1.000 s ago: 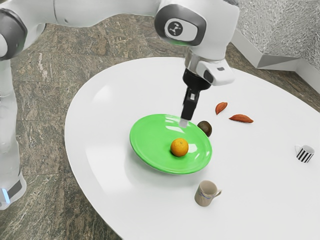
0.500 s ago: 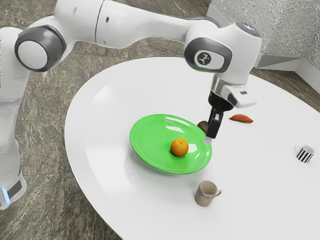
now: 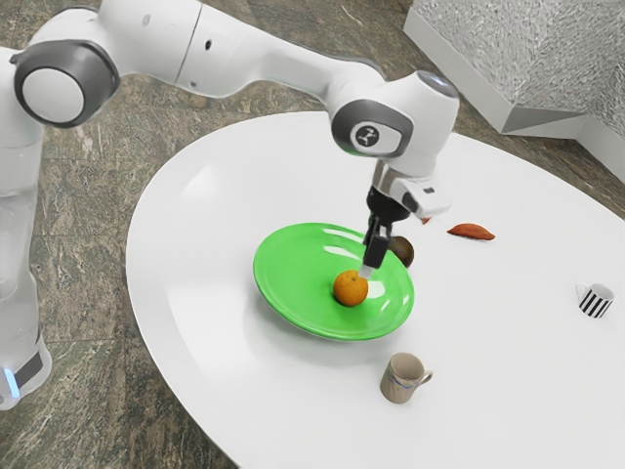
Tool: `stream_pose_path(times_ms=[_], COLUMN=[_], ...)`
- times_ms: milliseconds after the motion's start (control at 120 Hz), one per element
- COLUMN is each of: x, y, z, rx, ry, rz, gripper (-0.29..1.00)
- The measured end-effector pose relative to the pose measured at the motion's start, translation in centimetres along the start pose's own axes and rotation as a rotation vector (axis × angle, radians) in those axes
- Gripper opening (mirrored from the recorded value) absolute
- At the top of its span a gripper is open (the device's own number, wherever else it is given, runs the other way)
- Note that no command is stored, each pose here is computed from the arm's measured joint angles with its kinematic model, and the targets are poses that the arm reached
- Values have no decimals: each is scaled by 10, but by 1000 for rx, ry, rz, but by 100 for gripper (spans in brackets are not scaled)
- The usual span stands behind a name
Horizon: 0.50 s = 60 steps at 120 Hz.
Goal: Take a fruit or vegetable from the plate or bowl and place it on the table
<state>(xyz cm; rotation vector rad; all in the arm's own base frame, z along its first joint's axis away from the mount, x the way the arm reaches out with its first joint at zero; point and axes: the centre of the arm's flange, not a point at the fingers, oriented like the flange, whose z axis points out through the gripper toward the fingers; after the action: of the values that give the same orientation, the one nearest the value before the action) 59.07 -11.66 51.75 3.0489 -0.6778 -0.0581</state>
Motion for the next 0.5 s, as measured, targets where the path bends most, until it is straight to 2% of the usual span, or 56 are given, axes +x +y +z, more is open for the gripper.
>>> stream_pose_path(times_ms=[142, 300, 500], x=[0, -5, -5], y=[-3, -23, -20], z=[7, 27, 45], rx=[-17, -25, -30], ry=[32, 34, 38], rz=[4, -17, 2], gripper=[70, 70, 70])
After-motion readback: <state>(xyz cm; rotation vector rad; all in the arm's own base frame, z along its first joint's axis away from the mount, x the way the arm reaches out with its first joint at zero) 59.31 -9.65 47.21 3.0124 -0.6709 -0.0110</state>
